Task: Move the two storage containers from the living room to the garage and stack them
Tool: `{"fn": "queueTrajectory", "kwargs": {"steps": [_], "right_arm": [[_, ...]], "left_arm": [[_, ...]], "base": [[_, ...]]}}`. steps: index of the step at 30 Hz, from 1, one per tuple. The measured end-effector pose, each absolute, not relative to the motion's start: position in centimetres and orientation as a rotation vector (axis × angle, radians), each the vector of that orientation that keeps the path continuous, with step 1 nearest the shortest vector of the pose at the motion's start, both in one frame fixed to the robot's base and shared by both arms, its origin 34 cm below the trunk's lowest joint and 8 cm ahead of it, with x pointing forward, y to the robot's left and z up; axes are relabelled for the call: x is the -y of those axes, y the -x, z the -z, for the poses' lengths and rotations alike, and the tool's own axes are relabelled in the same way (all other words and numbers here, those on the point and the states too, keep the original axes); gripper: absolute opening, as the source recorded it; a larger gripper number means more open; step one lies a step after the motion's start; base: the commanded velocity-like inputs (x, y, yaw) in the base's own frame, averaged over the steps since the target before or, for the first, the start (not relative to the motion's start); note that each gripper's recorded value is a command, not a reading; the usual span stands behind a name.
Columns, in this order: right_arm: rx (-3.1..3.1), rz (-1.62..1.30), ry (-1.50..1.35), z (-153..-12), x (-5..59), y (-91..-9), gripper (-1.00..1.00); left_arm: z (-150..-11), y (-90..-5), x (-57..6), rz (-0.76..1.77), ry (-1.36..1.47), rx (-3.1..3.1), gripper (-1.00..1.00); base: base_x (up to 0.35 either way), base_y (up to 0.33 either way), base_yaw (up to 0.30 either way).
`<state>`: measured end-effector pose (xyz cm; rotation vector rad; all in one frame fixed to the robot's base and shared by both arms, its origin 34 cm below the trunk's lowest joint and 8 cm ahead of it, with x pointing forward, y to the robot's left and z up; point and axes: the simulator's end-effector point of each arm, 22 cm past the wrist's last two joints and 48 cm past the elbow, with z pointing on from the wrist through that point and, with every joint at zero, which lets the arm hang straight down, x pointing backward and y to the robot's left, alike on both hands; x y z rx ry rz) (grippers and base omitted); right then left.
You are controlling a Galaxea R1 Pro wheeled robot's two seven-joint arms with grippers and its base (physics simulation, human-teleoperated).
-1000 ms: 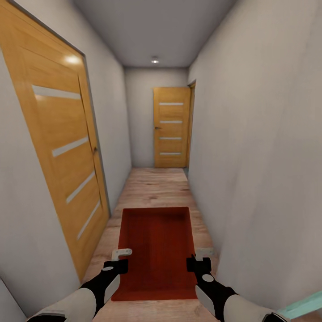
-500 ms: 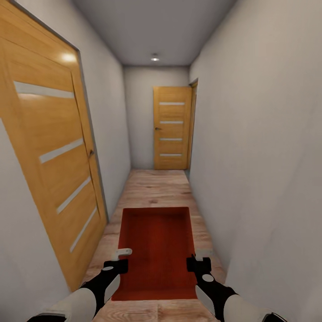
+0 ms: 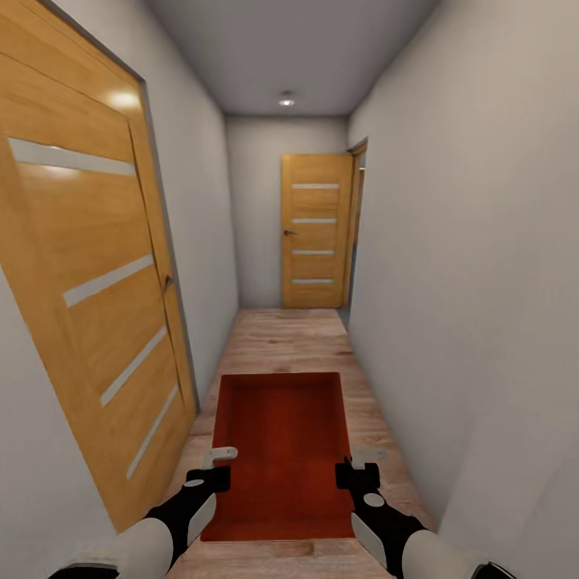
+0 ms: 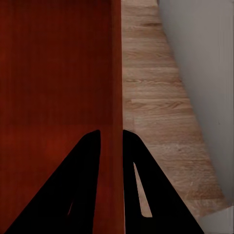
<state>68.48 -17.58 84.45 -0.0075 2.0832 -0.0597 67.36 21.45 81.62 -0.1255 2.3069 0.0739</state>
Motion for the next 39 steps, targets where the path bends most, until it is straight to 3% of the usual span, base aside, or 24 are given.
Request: {"fn": "queueTrajectory", "kwargs": {"steps": [39], "right_arm": [[-2.085, 0.061, 0.009, -84.42, 17.58, -68.47, -1.0]], "left_arm": [[-81.56, -67.3, -21.45, -0.073, 0.126, -2.309, -1.0]], "base": [[0.324, 0.007, 0.0]]}}
